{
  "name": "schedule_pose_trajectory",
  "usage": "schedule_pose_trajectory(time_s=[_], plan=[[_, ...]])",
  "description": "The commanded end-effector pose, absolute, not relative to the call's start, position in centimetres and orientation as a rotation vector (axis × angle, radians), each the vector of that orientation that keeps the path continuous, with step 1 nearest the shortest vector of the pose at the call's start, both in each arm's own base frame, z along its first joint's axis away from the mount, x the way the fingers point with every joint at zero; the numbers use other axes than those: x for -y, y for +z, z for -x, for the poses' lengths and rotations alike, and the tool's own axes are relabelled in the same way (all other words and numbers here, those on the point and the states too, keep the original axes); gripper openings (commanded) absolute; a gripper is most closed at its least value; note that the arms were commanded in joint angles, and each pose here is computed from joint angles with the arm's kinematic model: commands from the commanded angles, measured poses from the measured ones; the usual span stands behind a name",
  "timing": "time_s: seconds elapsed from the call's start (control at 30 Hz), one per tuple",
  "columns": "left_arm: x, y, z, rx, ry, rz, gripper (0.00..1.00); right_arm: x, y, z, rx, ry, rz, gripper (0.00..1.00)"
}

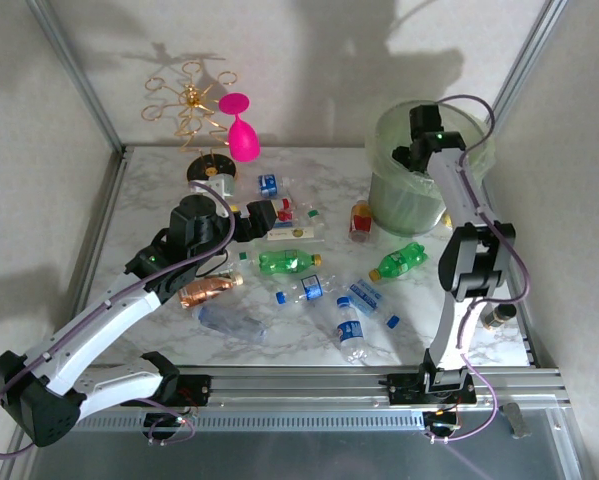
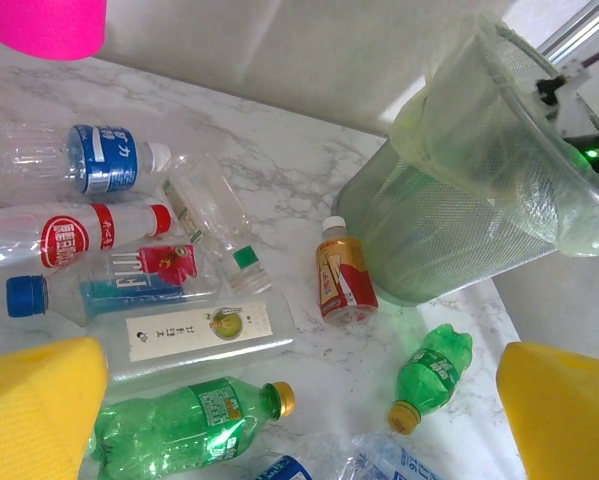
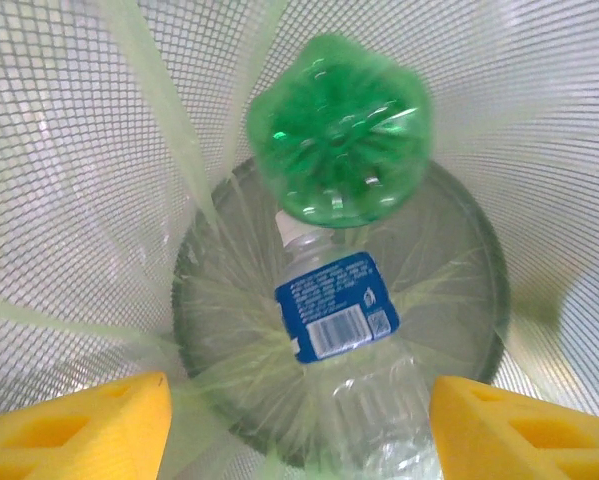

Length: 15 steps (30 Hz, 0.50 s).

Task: Put the plastic bottles in the bin

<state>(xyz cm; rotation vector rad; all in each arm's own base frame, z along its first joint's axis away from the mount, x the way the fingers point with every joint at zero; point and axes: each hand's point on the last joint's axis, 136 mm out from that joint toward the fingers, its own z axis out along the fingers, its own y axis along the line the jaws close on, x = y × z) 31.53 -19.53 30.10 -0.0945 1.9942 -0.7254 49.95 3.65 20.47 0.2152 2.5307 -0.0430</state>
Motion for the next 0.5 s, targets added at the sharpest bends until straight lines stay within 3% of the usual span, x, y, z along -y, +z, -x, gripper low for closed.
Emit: schedule_pose_trajectory(time_s=[0.0,0.23,0.47], plan=[[19.1,30.5,-31.2,-1.970,-0.709,0.088,0.99,-3.2,23.6,-48.4,-2.440,-0.037,-0.262,0.67],[19.1,30.5,-31.3,-1.971,-0.705,0.093,1.00,-3.9,24.8,-44.7,-2.389,0.011,-0.259,0.64],[19.0,30.5,-31.4,-1.969,-0.698,0.100,1.00,-4.2,26.7,-44.2,-2.350,0.040,-0.230,0.66]])
